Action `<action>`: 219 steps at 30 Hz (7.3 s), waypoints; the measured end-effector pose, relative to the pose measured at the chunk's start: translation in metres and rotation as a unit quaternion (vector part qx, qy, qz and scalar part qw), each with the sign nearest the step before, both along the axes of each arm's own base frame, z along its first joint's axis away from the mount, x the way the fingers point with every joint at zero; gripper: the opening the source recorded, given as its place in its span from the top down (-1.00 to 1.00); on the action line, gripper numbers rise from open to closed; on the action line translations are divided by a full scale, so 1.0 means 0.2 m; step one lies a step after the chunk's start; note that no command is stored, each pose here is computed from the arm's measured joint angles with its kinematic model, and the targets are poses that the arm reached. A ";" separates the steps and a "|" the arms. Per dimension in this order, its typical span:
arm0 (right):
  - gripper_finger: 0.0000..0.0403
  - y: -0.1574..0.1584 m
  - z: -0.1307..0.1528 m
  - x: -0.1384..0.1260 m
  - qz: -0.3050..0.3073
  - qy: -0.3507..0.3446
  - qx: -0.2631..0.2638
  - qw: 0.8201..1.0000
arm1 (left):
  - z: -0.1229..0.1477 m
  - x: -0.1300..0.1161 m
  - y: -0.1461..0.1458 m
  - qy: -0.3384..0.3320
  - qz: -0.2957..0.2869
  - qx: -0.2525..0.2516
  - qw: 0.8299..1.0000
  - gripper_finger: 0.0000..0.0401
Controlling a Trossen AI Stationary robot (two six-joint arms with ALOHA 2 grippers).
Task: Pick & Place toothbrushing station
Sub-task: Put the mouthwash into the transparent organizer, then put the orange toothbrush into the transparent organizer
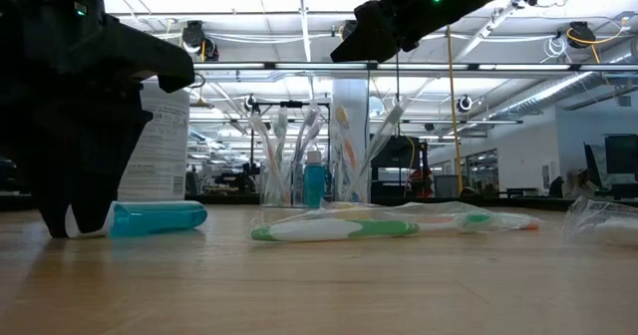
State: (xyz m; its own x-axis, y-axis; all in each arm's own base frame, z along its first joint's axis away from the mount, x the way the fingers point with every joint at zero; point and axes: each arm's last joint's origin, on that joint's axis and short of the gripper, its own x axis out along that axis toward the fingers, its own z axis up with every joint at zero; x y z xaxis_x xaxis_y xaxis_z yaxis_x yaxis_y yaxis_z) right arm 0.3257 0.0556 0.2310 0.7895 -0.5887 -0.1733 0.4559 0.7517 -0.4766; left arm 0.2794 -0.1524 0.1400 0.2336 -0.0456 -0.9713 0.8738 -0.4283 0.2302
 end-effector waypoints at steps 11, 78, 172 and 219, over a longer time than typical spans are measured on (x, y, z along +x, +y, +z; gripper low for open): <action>0.30 0.00 0.00 0.00 0.000 0.000 0.000 1.000 | 0.16 0.10 -0.06 -0.050 0.108 -0.060 0.991 0.60; 0.30 0.17 0.12 -0.30 -0.093 -0.042 -0.050 0.994 | 0.22 0.29 1.39 -0.377 0.568 -0.553 0.479 0.57; 0.30 0.47 -0.44 -0.31 0.303 0.257 0.154 0.905 | 0.82 -0.32 0.78 -0.298 0.678 -0.484 0.466 0.62; 0.30 0.14 -0.32 -0.31 0.263 0.202 0.024 0.943 | 0.80 -0.24 0.79 -0.316 0.669 -0.483 0.469 0.62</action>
State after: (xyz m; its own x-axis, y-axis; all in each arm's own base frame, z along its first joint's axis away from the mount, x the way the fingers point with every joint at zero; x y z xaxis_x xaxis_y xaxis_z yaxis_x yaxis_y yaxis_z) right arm 0.2646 0.0831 0.1668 0.8346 -0.1181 -0.5380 -0.1969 0.8482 -0.4918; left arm 0.2318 0.0046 0.2995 0.9077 0.2050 -0.3662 -0.1611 0.9759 0.1471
